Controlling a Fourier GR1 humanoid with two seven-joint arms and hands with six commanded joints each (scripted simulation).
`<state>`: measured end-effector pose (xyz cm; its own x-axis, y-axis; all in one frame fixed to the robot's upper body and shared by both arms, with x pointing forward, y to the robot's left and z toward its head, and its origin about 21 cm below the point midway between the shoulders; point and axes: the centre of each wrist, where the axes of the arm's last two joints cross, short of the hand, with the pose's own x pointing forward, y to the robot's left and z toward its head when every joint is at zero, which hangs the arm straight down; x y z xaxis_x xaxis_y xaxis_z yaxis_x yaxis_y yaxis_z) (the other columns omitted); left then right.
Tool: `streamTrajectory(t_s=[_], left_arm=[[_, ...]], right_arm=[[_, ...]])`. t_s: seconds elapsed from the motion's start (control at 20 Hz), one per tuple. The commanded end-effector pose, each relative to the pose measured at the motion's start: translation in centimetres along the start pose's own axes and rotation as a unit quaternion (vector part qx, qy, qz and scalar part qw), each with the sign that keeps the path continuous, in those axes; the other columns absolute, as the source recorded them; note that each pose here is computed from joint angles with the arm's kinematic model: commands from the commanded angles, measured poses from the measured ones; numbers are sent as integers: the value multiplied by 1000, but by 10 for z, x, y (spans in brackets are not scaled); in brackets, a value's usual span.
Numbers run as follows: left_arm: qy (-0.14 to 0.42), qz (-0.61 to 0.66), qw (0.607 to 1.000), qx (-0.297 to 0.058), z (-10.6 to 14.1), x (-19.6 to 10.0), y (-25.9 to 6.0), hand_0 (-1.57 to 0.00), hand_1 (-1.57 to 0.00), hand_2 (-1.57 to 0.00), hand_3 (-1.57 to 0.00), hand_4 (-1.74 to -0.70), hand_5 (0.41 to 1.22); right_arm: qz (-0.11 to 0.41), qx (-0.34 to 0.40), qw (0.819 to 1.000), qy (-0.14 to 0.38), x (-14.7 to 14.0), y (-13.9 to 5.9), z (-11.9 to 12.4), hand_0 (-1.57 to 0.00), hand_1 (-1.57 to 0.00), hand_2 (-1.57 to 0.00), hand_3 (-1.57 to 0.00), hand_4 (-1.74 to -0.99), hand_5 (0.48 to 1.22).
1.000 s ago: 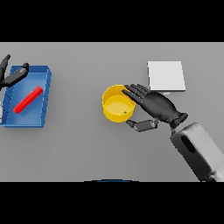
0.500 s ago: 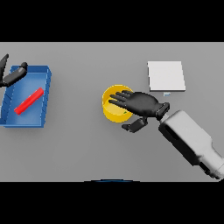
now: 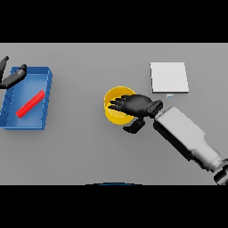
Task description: Pick up the red beaker and tilt it to pour out 1 green nut into yellow bowl. Pick up the yellow bowl and place it on the metallic measuring scale.
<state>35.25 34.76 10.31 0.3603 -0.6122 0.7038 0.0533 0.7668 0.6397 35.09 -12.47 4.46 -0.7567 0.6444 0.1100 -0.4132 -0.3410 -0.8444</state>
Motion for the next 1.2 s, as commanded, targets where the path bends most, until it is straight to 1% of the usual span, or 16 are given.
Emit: streamTrajectory(t_s=[0.0, 0.1, 0.15, 0.2, 0.25, 0.3, 0.35, 0.4, 0.5, 0.6, 0.65, 0.75, 0.8, 0.9, 1.05, 1.15], left_arm=[[2, -3, 1000, 2, -1, 2, 4, 1, 1, 1, 1, -792, 708], [3, -3, 1000, 0, 0, 2, 1, 1, 1, 1, 1, -789, 713], [0, -2, 1000, -5, 0, 5, -3, 1, 1, 1, 1, -789, 714], [-2, -3, 1000, -2, 0, 6, 0, 1, 1, 1, 1, -791, 712], [0, -4, 1000, -2, -1, 2, 0, 1, 1, 1, 1, -791, 711], [-1, -6, 1000, -2, 0, -1, 0, 1, 1, 1, 1, -789, 710], [-3, -6, 1000, -5, 0, -1, -2, 1, 1, 1, 1, -788, 710], [-3, -3, 1000, -5, 1, -1, -2, 1, 1, 1, 1, -788, 710], [3, -4, 1000, -2, -2, 0, -1, 1, 1, 1, 1, -787, 707], [-4, -8, 1000, -2, -1, 1, 1, 1, 1, 1, 1, -784, 712], [-6, -7, 1000, -1, 0, 1, 0, 1, 1, 1, 1, -784, 711], [-6, -11, 1000, -2, -1, 4, -3, 1, 1, 1, 1, -782, 710], [-4, -8, 1000, -3, 0, 3, -2, 1, 1, 1, 1, -785, 712], [-5, -6, 1000, -3, 2, 1, -1, 1, 1, 1, 1, -786, 704], [-6, -13, 1000, -1, 0, 2, 3, 1, 1, 1, 1, -775, 706], [-10, -12, 1000, 0, 1, 4, 3, 1, 1, 1, 1, -771, 707]], right_arm=[[1, 4, 1000, -2, -2, 2, -2, 1, 1, 1, -12, -1188, 693], [-3, 7, 1000, 5, 1, -1, -5, 1, 1, -9, -41, -1209, 732], [-2, 8, 1000, 8, 3, 1, -7, 1, -15, -37, -77, -1234, 770], [-4, 6, 1000, 7, 1, 1, -7, -48, -60, -88, -130, -1261, 809], [0, 3, 1000, 5, 3, -1, -9, -193, -183, -189, -215, -1309, 891], [3, 1, 1000, -4, 1, -1, -8, -455, -407, -349, -322, -1363, 957], [3, 1, 1000, -4, -4, -1, -5, -678, -640, -594, -572, -1435, 1010], [-2, -1, 1000, -6, -3, 0, -4, -857, -826, -789, -679, -1492, 1052], [0, 4, 1000, -7, -2, -2, -2, -1114, -1094, -1071, -882, -1578, 1113], [-3, 9, 1000, -5, 1, -4, 0, -1278, -1266, -1187, -1027, -1637, 1152], [-4, 9, 1000, -6, 0, -2, 2, -1337, -1327, -1246, -1066, -1658, 1166], [-9, 16, 1000, -8, -2, -6, 1, -1421, -1415, -1323, -1130, -1688, 1186], [-9, 16, 1000, -9, -1, -8, 1, -1451, -1446, -1330, -1171, -1698, 1193], [-8, 12, 1000, -10, -4, -10, 7, -1494, -1491, -1362, -1198, -1714, 1203], [-11, 2, 1000, -10, -3, -24, 15, -1532, -1530, -1440, -1173, -1727, 1212], [-14, 0, 1000, 4, -4, -32, 25, -1546, -1545, -1459, -1160, -1732, 1215]])
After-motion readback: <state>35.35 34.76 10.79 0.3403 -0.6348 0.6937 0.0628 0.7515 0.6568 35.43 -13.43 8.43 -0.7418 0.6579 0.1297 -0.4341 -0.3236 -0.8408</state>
